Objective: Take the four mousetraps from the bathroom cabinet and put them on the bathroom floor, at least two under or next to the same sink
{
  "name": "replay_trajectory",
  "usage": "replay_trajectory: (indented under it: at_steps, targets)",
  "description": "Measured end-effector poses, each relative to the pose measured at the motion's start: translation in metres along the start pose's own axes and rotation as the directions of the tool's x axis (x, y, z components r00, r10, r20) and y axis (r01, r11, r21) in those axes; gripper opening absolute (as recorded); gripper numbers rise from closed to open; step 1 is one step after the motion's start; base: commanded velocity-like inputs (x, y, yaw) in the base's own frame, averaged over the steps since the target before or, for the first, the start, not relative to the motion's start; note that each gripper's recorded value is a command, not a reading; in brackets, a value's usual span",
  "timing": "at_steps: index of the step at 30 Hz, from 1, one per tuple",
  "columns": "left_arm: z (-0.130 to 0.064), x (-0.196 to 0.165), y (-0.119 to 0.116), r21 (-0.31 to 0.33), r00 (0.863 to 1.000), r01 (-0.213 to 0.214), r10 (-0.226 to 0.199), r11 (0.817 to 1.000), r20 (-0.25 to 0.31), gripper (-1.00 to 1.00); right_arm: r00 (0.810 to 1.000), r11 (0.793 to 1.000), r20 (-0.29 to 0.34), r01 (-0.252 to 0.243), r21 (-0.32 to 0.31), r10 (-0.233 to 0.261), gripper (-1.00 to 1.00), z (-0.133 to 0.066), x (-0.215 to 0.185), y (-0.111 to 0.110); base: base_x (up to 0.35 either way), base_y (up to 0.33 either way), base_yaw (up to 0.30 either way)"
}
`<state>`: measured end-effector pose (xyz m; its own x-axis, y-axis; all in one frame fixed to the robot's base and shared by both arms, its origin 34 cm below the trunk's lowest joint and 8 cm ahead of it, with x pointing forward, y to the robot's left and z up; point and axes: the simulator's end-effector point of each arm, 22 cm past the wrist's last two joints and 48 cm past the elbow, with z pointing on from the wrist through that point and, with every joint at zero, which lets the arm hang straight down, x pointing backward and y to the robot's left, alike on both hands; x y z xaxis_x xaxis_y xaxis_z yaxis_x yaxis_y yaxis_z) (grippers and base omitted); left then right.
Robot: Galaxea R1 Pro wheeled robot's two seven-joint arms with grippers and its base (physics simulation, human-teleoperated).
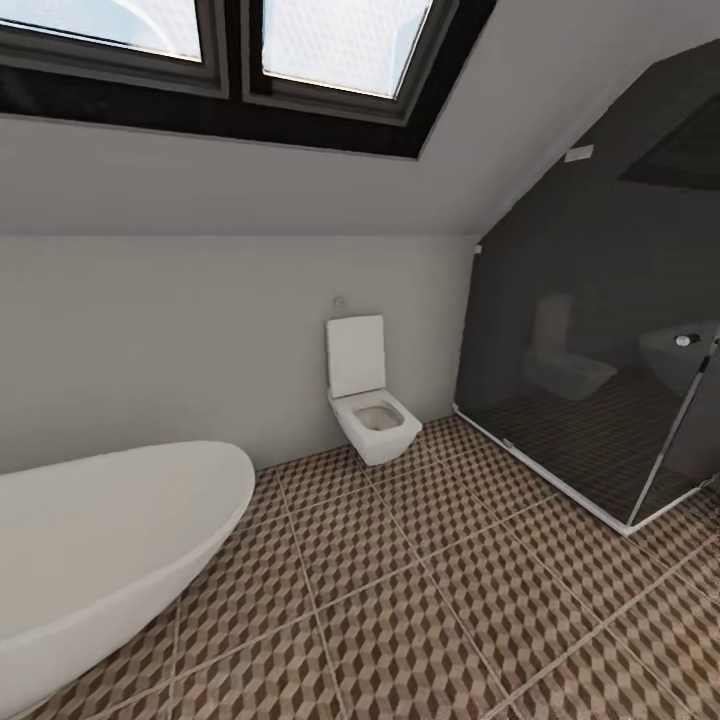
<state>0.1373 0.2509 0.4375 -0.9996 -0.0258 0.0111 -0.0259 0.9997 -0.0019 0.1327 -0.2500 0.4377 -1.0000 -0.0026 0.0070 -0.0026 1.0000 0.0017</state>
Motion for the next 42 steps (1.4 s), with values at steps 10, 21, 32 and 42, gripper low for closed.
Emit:
replay_trajectory:
  at_steps: [10, 21, 32, 42]
  targets:
    - [0.0000, 0.0000, 0.0006, -0.001, 1.000, -0.001, 0.001, 1.000, 0.000, 1.00, 1.000, 1.000, 0.005, 0.007, 0.000, -0.007, 1.00, 0.0000, -0.0011, 0.0001, 0.000, 0.000, -0.255]
    - [0.0000, -0.0004, 0.0021, -0.003, 1.000, 0.000, 0.000, 1.000, 0.001, 1.00, 1.000, 1.000, 0.006, 0.010, 0.000, -0.010, 1.00, 0.0000, -0.0012, 0.0001, 0.000, 0.000, -0.255]
    - [0.0000, -0.0004, 0.0024, -0.004, 1.000, 0.002, -0.002, 1.000, 0.001, 1.00, 1.000, 1.000, 0.006, 0.012, 0.000, -0.012, 1.00, 0.0000, -0.0014, 0.0001, 0.000, 0.000, -0.255]
    - [0.0000, -0.0003, 0.0026, -0.004, 1.000, 0.003, -0.003, 1.000, 0.001, 1.00, 1.000, 1.000, 0.005, 0.013, 0.000, -0.013, 1.00, 0.0000, -0.0011, 0.0001, 0.000, 0.000, -0.255]
